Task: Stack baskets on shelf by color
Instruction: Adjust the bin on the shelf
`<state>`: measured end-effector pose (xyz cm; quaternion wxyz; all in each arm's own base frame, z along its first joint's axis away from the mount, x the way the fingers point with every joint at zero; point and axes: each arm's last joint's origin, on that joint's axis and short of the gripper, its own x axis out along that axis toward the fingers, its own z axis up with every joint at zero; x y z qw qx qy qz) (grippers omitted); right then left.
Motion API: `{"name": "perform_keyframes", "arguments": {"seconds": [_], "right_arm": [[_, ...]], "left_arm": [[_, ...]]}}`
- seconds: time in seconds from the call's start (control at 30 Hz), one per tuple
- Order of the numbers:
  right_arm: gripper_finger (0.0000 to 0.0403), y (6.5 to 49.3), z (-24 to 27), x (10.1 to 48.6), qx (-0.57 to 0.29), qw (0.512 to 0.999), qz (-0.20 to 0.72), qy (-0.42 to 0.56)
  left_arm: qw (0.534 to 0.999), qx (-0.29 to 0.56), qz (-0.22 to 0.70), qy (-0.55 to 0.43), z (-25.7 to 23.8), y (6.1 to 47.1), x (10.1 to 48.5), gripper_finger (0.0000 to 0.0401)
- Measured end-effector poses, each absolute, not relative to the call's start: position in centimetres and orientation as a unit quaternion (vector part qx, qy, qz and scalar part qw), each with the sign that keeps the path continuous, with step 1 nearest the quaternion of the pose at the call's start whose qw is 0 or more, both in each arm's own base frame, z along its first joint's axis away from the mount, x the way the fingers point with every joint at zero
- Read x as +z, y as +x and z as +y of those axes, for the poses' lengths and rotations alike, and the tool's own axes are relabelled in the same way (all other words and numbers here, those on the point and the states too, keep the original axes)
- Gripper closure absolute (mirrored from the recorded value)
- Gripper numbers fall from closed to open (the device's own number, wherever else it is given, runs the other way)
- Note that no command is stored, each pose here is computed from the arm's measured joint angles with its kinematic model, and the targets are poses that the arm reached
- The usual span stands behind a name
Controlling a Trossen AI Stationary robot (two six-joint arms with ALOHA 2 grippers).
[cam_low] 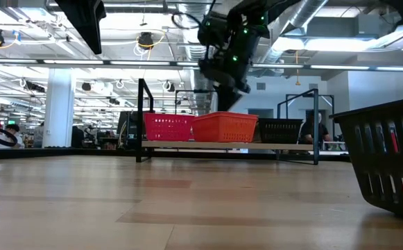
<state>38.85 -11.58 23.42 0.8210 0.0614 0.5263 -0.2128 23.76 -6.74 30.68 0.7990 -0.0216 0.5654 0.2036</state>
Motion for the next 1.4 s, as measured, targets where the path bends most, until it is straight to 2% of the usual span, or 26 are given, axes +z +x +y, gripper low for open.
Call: {"name": "perform_keyframes", "arguments": {"seconds": [0.17,0.33,0.6,1.03,1.4], "right_arm": [[0.0403,39.7,-10.9,21.5,-0.2,0.808,0.551,0.05],[0.0403,40.1,-10.7,21.1,-0.198,0.812,0.547,0.052],[0.0403,40.9,-11.6,21.7,-0.213,0.842,0.492,0.06],[0.0403,38.9,-17.7,21.9,-0.268,0.831,0.482,0.078],[0.0403,37.9,-20.5,22.1,-0.286,0.833,0.469,0.067]], "left_arm": [[0.799,0.205,0.566,-0.022,-6.7,23.7,30.7,0.026],[0.799,0.204,0.566,-0.02,-6.7,23.7,30.7,0.026],[0.799,0.203,0.566,-0.021,-6.7,23.7,30.7,0.026],[0.798,0.203,0.567,-0.023,-6.7,23.7,30.7,0.026],[0.798,0.202,0.567,-0.024,-6.7,23.7,30.7,0.026]]}}
